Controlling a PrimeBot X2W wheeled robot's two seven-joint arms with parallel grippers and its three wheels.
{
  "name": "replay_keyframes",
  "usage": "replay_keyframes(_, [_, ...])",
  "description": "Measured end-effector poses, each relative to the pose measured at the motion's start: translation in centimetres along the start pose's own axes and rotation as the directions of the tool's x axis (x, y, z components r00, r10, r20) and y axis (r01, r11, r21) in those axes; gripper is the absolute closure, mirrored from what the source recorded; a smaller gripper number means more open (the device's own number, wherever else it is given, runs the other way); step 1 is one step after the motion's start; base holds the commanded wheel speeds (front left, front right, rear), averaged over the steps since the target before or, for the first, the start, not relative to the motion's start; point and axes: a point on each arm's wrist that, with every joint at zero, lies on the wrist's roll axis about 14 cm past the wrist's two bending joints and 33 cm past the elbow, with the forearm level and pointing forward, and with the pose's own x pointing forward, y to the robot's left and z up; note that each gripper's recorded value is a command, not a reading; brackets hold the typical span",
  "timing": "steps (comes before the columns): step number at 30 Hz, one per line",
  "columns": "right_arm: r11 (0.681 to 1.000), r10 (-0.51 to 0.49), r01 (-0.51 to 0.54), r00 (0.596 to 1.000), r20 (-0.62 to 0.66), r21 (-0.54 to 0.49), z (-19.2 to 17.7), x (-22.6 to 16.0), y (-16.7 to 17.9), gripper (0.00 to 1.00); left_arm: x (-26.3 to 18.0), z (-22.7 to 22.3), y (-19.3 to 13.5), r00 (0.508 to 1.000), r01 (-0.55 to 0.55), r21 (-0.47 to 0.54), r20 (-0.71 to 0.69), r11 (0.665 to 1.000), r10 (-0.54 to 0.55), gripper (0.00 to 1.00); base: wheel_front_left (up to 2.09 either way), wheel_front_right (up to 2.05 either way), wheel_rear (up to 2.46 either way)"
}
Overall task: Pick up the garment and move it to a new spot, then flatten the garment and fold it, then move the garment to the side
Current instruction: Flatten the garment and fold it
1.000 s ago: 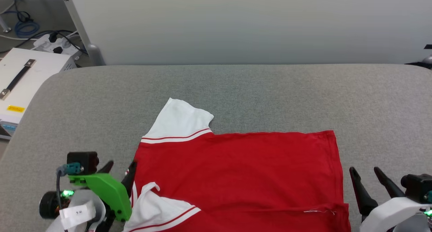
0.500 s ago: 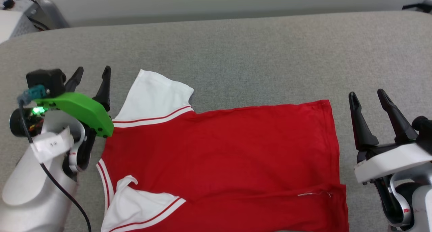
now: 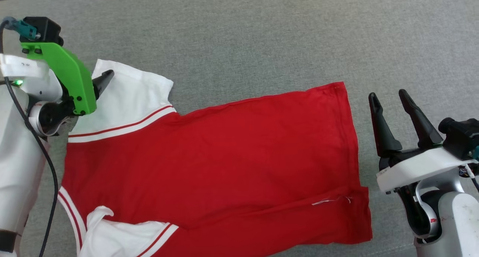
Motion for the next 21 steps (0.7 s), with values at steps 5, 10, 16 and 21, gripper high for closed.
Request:
replay_keyframes(5, [0.999, -0.042, 0.042, 0.999, -0.031, 0.023, -1.4, 0.0, -1.4, 0.00, 2.3, -2.1, 0.1, 0.987, 0.006, -0.031, -0.158, 1.000, -0.011, 0.00, 0.00, 0.00, 0.00])
replay_keyframes(10, [0.997, -0.066, 0.068, 0.996, -0.056, 0.038, -2.5, -0.1, -2.2, 0.00, 3.4, -3.1, 0.5, 0.957, -0.023, -0.022, -0.288, 0.999, 0.016, 0.00, 0.00, 0.00, 0.00])
replay_keyframes(16, [0.994, -0.075, 0.082, 0.993, -0.093, 0.074, -3.7, -0.1, -2.6, 0.00, 4.1, -3.5, 0.2, 0.940, -0.027, -0.040, -0.340, 0.999, 0.012, 1.00, 0.00, 0.00, 0.00])
replay_keyframes(21, [0.991, -0.069, 0.083, 0.988, -0.139, 0.102, -4.4, 0.1, -2.9, 0.00, 4.1, -3.1, -0.3, 0.954, -0.016, -0.045, -0.299, 0.999, 0.002, 1.00, 0.00, 0.00, 0.00])
